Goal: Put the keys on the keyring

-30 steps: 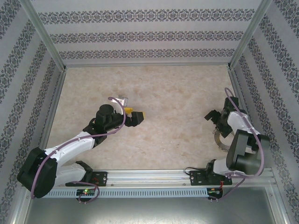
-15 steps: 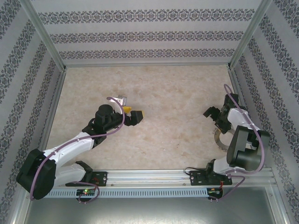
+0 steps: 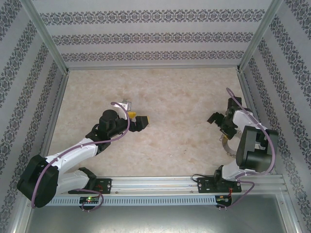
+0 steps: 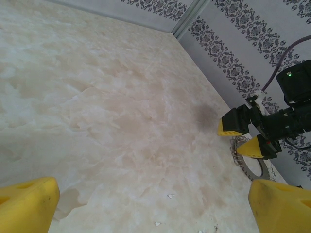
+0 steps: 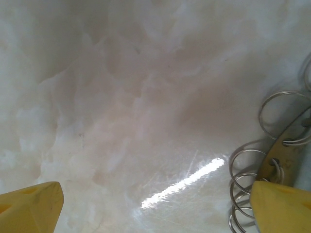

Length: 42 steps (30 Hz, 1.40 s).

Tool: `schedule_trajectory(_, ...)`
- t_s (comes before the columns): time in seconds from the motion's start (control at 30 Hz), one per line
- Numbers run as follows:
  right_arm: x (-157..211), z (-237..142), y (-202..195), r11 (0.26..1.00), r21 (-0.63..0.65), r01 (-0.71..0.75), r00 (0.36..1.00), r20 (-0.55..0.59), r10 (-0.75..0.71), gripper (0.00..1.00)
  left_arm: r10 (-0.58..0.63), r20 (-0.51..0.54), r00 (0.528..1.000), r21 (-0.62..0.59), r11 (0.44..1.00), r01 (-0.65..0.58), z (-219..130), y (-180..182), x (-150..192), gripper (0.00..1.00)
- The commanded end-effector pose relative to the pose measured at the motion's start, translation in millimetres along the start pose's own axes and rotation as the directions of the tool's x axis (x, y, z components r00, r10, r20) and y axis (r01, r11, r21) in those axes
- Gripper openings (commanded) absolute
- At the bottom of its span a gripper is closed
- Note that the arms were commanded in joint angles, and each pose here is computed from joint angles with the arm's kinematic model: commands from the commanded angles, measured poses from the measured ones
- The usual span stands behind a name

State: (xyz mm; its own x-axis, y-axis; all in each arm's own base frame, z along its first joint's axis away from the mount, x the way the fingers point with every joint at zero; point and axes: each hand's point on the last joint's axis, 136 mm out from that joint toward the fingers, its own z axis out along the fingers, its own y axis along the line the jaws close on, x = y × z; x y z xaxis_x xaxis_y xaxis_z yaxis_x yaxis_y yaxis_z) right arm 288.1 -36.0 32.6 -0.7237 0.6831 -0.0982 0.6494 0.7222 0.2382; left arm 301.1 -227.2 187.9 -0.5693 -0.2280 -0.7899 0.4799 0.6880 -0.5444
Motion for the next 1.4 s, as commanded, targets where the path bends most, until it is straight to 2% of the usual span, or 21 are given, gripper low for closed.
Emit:
schedule_trajectory(0.0, 7.0, 4.2, 1.3, 0.999, 0.032, 0.028, 0.999, -0.042, -0.027, 0.98, 0.026, 0.056, 0.998, 0.016, 1.000, -0.027, -3.0, -5.4, -11.5, 1.00)
schedule_trajectory(0.4, 12.0, -9.8, 47.1, 0.995, -0.017, 0.098, 0.995, -0.017, -0.098, 0.98, 0.021, 0.057, 0.998, 0.015, 1.000, -0.022, -4.1, -3.6, -10.0, 1.00)
schedule_trajectory(0.53, 6.0, -31.9, 30.1, 0.995, 0.023, 0.098, 0.995, 0.021, -0.098, 0.98, 0.026, 0.067, 0.997, 0.011, 1.000, -0.027, -6.4, -3.9, -12.4, 1.00)
schedule_trajectory(0.7, -1.2, -47.9, -11.8, 0.998, 0.057, 0.029, 0.999, 0.036, -0.031, 0.98, 0.019, 0.073, 0.997, 0.024, 0.999, -0.021, -7.5, -5.9, -13.5, 1.00)
schedule_trajectory(0.83, -1.9, -41.6, -25.1, 0.998, 0.066, -0.005, 1.000, 0.017, 0.004, 0.98, 0.017, 0.080, 0.997, 0.037, 0.999, -0.020, -8.9, -8.1, -14.5, 1.00)
schedule_trajectory(1.03, 2.1, -16.3, -28.4, 0.997, 0.078, -0.029, 0.998, -0.046, 0.032, 0.98, 0.030, 0.095, 0.995, 0.020, 0.999, -0.033, -15.3, -6.5, -18.5, 1.00)
schedule_trajectory(1.37, 11.6, 1.2, -34.9, 0.994, 0.108, -0.033, 0.995, -0.088, 0.043, 0.98, 0.027, 0.106, 0.994, 0.017, 0.999, -0.029, -16.5, -4.1, -20.6, 1.00)
